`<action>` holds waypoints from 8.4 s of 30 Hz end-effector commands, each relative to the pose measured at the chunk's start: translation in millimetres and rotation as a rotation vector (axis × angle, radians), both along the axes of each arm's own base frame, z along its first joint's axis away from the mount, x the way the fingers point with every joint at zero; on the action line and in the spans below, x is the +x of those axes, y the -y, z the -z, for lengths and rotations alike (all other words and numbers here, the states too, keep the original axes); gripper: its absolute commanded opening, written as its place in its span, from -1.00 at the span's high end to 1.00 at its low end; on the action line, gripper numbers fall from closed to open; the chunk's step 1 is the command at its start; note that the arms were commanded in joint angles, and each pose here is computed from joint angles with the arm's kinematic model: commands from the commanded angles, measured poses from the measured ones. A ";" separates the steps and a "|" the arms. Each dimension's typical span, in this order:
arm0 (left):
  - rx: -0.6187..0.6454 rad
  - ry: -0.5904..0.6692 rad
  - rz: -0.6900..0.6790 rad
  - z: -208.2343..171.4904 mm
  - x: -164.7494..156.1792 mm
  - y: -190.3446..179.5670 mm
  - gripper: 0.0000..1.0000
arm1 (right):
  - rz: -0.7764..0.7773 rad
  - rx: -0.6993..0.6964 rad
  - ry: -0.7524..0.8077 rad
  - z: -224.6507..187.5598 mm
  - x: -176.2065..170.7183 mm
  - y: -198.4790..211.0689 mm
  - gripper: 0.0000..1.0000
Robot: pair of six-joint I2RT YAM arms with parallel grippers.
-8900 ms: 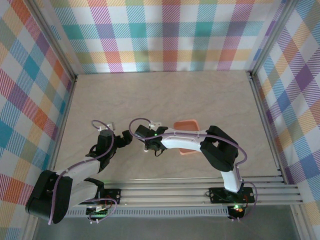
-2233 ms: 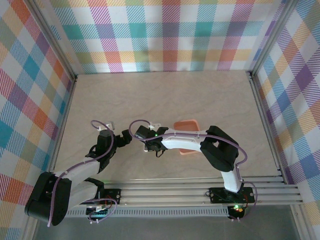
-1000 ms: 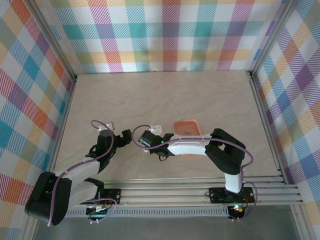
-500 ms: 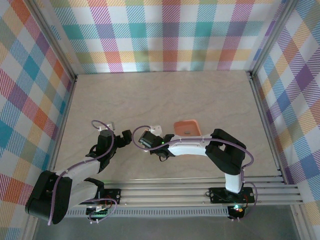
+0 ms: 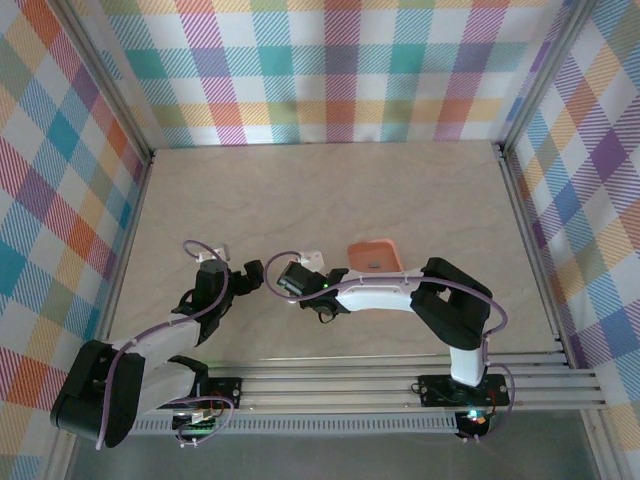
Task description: Load the staples into the stapler
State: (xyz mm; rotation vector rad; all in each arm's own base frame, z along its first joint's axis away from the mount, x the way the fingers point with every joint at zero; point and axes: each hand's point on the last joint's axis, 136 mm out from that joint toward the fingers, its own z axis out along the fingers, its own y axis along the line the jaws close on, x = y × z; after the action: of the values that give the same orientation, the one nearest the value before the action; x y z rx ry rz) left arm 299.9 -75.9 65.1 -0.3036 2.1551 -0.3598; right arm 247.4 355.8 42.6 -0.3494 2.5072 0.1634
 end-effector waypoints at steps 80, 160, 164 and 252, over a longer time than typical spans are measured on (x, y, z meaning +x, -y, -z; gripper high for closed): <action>0.043 0.128 0.226 -28.9 32.5 40.4 -0.99 | 0.302 0.493 -0.598 7.0 7.2 13.0 0.31; 0.024 0.056 0.464 -85.2 37.5 139.1 -0.94 | 0.071 0.207 -0.441 -83.6 38.4 177.7 0.21; 0.014 0.027 0.449 -86.0 41.3 140.9 -0.94 | -0.253 0.044 -0.315 -88.7 60.2 176.8 0.16; -0.011 -0.072 0.250 -70.2 9.3 92.1 -0.99 | -0.791 0.038 0.001 -87.9 63.5 123.7 0.71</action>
State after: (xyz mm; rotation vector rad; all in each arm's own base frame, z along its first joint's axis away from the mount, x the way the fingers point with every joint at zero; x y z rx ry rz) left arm 306.1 -177.8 133.1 0.0344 2.3025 -0.5167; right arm 319.2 211.0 104.0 -1.4588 2.2483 0.4026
